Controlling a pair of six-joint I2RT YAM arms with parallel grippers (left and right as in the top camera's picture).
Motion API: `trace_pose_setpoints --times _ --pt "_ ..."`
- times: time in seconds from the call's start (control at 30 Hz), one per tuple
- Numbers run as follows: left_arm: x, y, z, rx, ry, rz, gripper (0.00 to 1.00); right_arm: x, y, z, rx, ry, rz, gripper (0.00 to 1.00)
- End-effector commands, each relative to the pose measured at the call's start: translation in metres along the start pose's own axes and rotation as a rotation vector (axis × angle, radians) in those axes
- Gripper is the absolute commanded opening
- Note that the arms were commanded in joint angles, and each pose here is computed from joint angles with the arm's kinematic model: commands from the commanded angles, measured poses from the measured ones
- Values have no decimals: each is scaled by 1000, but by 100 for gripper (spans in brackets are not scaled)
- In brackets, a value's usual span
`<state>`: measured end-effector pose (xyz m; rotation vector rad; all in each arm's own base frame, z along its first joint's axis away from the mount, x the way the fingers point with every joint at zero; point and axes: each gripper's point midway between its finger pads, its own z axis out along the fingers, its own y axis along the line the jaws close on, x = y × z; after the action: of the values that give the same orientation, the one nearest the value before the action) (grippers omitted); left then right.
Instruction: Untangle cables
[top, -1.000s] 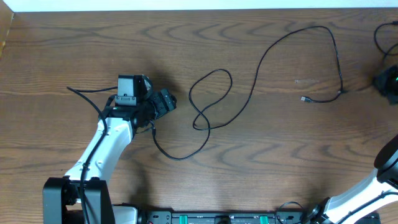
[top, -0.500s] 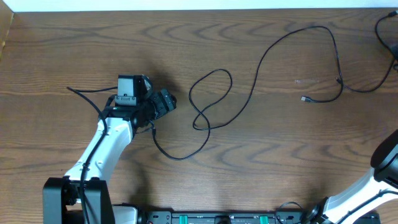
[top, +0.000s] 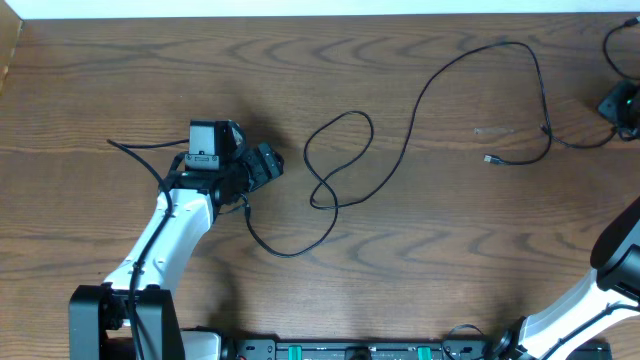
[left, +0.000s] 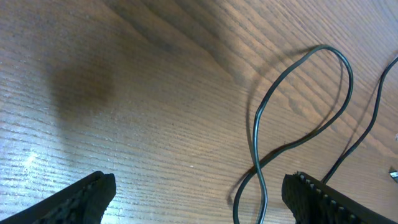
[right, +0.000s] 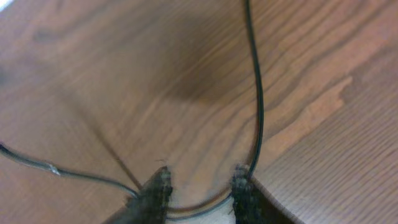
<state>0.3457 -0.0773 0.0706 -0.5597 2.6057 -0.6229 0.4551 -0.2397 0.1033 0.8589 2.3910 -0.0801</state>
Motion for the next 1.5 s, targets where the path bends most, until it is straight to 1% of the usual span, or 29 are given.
trace_pose_setpoints --times 0.0,0.03,0.1,0.27,0.37,0.47,0.6,0.9,0.97,1.07,1.17,1.3,1.4,1.43,1.47 --pt "-7 -3 -1 -6 -14 29 91 18 0 6 15 46 -118 45" --pt "-7 -3 -1 -6 -14 29 90 23 -2 8 17 58 -117 49" --pt "-7 -3 -1 -6 -14 29 90 35 -4 12 20 85 -116 52" --pt "-7 -3 -1 -6 -14 29 91 75 -12 27 28 161 -115 54" --pt "-7 -3 -1 -6 -14 29 90 89 -16 34 25 171 -151 56" --pt "-7 -3 -1 -6 -14 29 90 99 -12 40 -20 170 -257 56" --pt "-7 -3 -1 -6 -14 29 91 109 4 44 -141 153 -505 55" --pt "-7 -3 -1 -6 -14 29 90 94 12 45 -188 49 -910 53" --pt "-7 -3 -1 -6 -14 29 91 92 20 45 -226 13 -989 54" --pt "-7 -3 -1 -6 -14 29 91 94 30 47 -292 -22 -1058 56" --pt "-7 -3 -1 -6 -14 29 90 100 35 57 -328 -31 -1054 57" --pt "-7 -3 -1 -6 -14 29 91 117 34 81 -354 -3 -1048 55" --pt "-7 -3 -1 -6 -14 29 90 129 32 88 -366 31 -1042 50" --pt "-7 -3 -1 -6 -14 29 91 130 32 89 -366 36 -1042 47" --pt "-7 -3 -1 -6 -14 29 90 131 32 89 -367 39 -1041 40"
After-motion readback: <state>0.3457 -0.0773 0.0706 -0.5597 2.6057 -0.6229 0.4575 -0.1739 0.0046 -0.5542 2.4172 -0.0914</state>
